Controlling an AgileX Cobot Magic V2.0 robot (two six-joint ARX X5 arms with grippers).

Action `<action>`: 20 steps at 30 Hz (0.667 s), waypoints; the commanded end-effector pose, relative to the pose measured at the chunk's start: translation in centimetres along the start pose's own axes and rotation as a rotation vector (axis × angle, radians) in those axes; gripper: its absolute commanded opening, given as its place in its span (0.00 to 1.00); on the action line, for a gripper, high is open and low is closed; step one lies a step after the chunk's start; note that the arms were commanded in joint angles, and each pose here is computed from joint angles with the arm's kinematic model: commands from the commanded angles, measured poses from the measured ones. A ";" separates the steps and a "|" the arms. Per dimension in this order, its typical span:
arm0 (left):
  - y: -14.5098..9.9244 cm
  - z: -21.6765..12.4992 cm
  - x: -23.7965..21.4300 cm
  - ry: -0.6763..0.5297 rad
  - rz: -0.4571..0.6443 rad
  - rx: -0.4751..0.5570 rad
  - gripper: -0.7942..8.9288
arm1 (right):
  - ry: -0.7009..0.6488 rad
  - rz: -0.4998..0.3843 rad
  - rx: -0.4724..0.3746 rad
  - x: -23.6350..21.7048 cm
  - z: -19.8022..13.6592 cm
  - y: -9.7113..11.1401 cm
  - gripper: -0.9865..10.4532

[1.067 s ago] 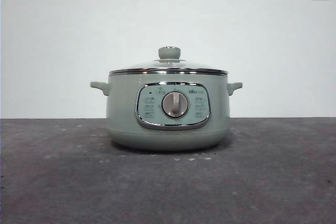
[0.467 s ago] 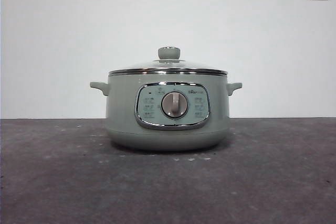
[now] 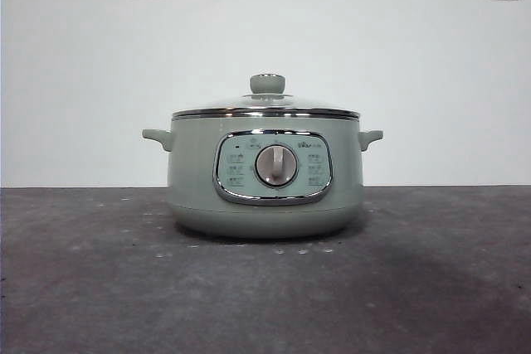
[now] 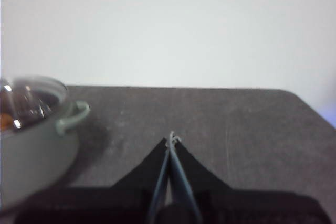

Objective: Pick up the potato,open the lid,put the potato in the pot,close the lid

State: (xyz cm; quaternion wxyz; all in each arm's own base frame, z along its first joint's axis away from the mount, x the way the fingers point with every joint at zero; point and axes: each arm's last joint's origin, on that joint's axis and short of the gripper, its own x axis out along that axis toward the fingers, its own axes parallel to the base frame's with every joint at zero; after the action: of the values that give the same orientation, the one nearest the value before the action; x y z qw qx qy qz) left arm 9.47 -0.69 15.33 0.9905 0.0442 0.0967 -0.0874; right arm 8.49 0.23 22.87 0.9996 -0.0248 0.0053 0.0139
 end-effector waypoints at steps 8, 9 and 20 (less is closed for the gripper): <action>0.0 -0.3 0.1 0.003 0.003 -0.011 0.08 | 0.093 0.004 0.023 1.2 -6.8 0.3 0.09; 0.0 -0.3 0.1 0.003 0.003 -0.011 0.08 | 0.107 0.006 0.024 1.3 -7.3 0.4 0.09; 0.0 -0.3 0.1 0.003 0.003 -0.011 0.08 | 0.167 -0.003 0.022 1.2 -7.8 0.4 0.09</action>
State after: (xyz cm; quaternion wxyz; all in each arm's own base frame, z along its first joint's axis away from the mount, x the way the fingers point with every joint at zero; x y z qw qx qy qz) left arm 9.47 -0.69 15.33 0.9906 0.0425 0.0966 -0.0872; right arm 9.54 0.24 15.28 0.9960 -0.0200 0.0865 0.0132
